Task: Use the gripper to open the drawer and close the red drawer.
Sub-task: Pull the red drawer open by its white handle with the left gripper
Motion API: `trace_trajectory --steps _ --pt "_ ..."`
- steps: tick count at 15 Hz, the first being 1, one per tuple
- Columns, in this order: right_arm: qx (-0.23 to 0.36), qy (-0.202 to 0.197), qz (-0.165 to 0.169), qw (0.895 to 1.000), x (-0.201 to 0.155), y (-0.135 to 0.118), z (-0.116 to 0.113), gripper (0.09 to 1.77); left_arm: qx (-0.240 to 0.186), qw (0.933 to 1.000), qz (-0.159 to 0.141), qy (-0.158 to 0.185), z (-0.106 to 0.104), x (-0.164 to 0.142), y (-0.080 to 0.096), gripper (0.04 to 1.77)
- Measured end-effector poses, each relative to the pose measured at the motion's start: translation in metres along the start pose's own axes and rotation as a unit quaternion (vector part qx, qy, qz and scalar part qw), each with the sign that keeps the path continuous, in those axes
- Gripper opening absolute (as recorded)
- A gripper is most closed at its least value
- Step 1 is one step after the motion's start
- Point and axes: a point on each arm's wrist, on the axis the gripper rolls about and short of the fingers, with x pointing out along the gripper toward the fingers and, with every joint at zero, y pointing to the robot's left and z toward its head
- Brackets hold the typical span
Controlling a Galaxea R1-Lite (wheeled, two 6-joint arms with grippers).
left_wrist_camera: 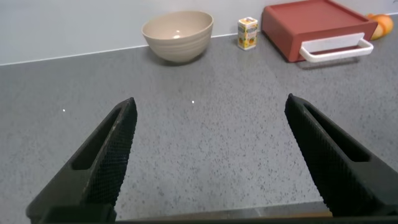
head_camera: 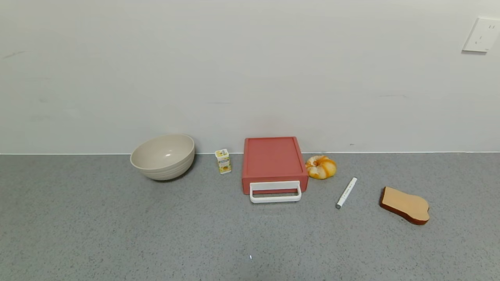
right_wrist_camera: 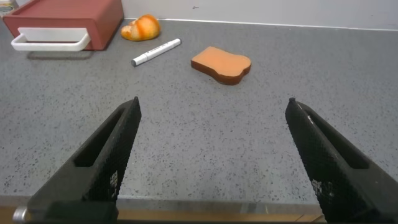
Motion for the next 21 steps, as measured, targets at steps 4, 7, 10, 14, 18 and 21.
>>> trace_trajectory --steps 4,7,10,14,18,21 --pt "0.000 0.000 0.000 1.000 0.000 0.000 0.000 1.71 0.005 0.9997 -0.013 0.019 0.051 0.017 0.004 1.72" --pt "0.000 0.000 0.000 1.000 0.000 0.000 0.000 1.71 0.022 0.9978 -0.042 0.046 0.099 0.051 0.007 1.72" --pt "0.000 0.000 0.000 1.000 0.000 0.000 0.000 1.71 0.042 0.9919 -0.094 0.073 0.140 0.102 0.004 1.72" --pt "0.000 0.000 0.000 1.000 0.000 0.000 0.000 1.71 0.053 0.9769 -0.179 0.104 0.170 0.182 -0.008 1.72" --pt "0.000 0.000 0.000 1.000 0.000 0.000 0.000 1.71 0.062 0.9553 -0.257 0.132 0.174 0.261 -0.042 1.72" --pt "0.000 0.000 0.001 1.000 0.000 0.000 0.000 1.71 0.082 0.9320 -0.317 0.155 0.171 0.303 -0.084 1.72"
